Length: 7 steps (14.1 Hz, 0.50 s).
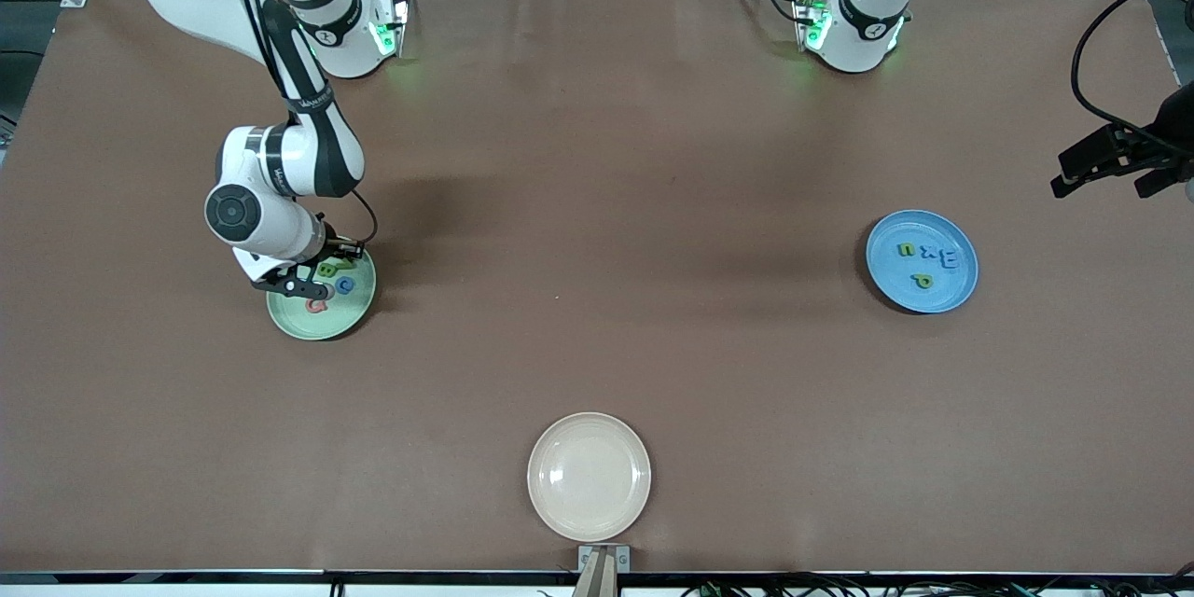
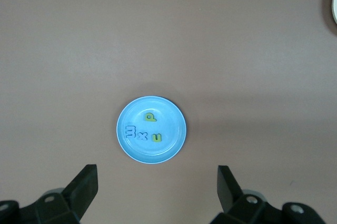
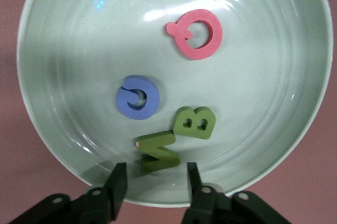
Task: Sort upper and lower case letters into plates
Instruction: 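Lower the green M into the green plate and open the right gripper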
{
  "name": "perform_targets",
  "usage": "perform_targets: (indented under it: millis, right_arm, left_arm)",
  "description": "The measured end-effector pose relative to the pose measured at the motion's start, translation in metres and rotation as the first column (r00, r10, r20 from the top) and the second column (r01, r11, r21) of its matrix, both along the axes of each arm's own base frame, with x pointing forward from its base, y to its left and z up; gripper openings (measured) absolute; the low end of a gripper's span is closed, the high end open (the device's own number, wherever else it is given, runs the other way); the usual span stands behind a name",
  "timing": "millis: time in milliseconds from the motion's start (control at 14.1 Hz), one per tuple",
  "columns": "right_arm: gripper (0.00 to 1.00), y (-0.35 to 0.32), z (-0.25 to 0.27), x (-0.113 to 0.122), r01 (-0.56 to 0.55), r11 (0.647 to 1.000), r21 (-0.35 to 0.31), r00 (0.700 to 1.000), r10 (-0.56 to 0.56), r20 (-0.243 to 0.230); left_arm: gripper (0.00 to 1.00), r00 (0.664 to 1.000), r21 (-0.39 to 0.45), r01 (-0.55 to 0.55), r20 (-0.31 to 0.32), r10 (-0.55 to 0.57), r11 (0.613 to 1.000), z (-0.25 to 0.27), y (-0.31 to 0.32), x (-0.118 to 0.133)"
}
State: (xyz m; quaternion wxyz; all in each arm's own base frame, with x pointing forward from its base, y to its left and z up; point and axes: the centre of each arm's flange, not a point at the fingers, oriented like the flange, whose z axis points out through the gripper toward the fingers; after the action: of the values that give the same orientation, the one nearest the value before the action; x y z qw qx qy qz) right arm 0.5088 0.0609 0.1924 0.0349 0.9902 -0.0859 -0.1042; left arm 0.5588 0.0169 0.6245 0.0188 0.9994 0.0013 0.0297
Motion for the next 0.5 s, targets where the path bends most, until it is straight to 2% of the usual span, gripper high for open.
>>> perform_targets:
  millis: [142,283,496]
  right_arm:
    - [0.80,0.000,0.003,0.003,0.000,1.000,0.001,1.000,0.000,0.004]
    - [0.99,0.001,0.013,0.012,-0.023,1.000,0.012,0.999,0.024,-0.024]
    - [1.00,-0.009,0.062,0.046,-0.063,0.996,0.056,0.994,0.068,-0.090]
  left_arm:
    - [1.00,1.000,0.000,0.000,0.000,0.000,1.000,0.000,0.000,0.000]
    - [1.00,1.000,0.000,-0.001,-0.001,0.001,1.000,0.000,0.001,0.000]
    - [1.00,1.000,0.000,-0.001,0.003,0.001,1.000,0.001,0.001,0.000]
